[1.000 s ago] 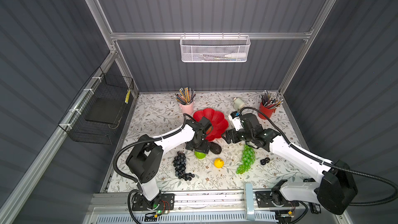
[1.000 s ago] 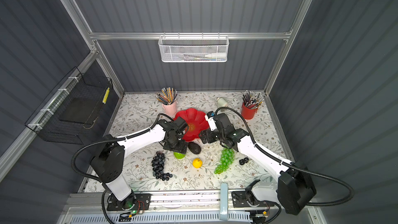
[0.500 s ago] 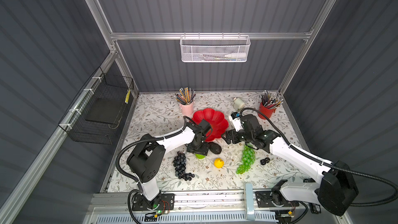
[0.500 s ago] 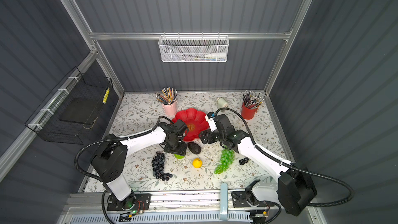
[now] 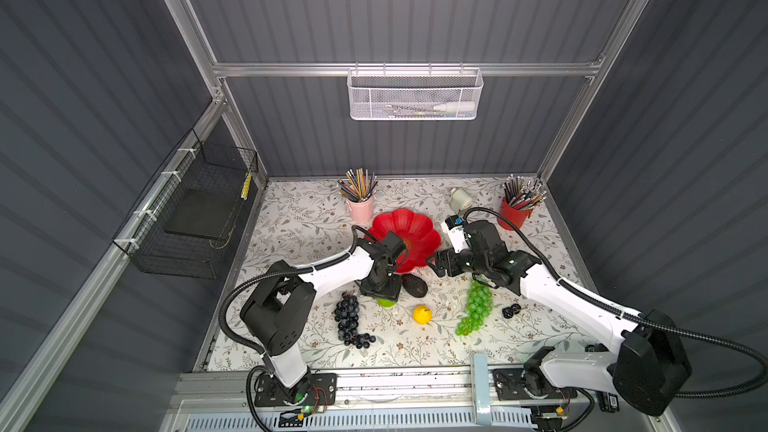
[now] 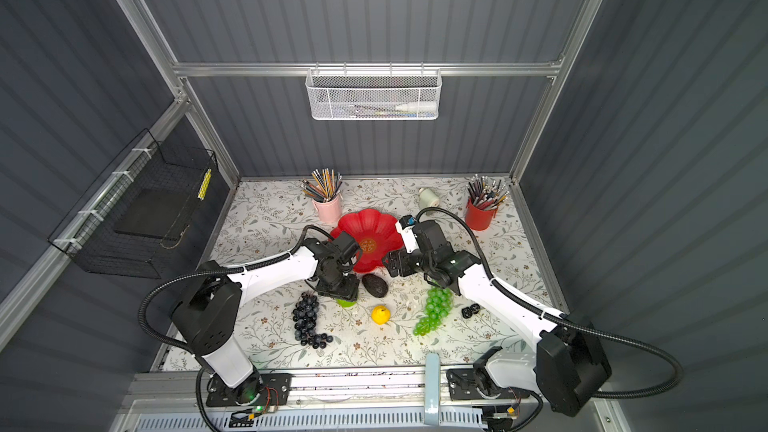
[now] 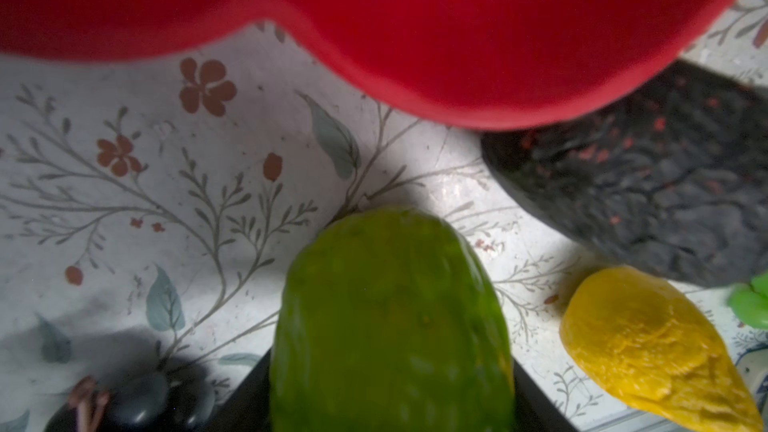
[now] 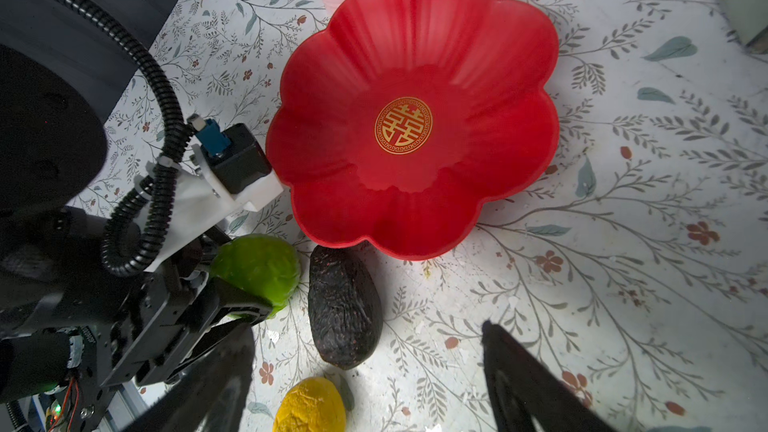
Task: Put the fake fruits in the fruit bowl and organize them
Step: 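Grasp the bumpy green fruit with the left gripper while the right approaches the avocado, then place the green fruit in the red bowl, open left gripper while right hovers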
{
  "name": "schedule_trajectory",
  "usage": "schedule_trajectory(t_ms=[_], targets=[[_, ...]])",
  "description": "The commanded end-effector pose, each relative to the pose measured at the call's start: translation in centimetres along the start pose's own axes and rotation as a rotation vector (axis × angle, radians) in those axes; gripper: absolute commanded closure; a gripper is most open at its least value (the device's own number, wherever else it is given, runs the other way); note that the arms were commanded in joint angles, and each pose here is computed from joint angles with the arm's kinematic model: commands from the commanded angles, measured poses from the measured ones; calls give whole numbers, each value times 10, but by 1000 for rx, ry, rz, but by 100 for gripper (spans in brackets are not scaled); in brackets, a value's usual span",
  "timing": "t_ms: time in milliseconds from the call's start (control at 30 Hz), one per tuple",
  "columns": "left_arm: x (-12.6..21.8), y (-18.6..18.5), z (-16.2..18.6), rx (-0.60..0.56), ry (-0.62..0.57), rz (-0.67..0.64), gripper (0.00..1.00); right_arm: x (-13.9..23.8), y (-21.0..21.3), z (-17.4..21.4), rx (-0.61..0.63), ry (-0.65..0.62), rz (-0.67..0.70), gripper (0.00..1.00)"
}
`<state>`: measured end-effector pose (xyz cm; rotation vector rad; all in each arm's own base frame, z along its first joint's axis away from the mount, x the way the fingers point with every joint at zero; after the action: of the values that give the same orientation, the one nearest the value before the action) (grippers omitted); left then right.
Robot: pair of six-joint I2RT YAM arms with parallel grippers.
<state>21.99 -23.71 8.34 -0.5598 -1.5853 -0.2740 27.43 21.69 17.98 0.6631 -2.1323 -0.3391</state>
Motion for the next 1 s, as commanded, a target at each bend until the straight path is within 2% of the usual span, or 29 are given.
schedule_trajectory(t_ms=[0,200,267,367,433,633,767,967], targets=[[33,-4,6,0,-26,33,48,-2,-1,9,14,43,0,16],[80,-5,-11,17,-49,63,49,3,-4,18,26,62,6,17],[97,-5,-35,26,-107,88,49,5,-5,18,32,53,11,17],[103,8,-71,44,-153,87,51,4,-3,18,52,59,9,19],[99,24,-95,55,-166,26,53,2,-1,18,72,69,11,19],[68,53,-156,69,-178,-23,54,-5,3,26,100,101,20,20],[42,61,-177,54,-141,-61,54,-12,8,31,139,114,38,20],[16,66,-198,67,-157,-66,54,-24,16,42,203,151,55,19]])
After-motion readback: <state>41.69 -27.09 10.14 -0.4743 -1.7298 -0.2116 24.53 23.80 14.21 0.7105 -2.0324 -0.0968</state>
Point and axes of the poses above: each gripper's point midway between its finger pads, its own x axis back along the fingers, its own y axis along the line the jaws close on, z = x × y, the point moved 3 cm from there along x, back along the fingers, and after that the axes turned 11 degrees about -x, right-handed, at the moved point
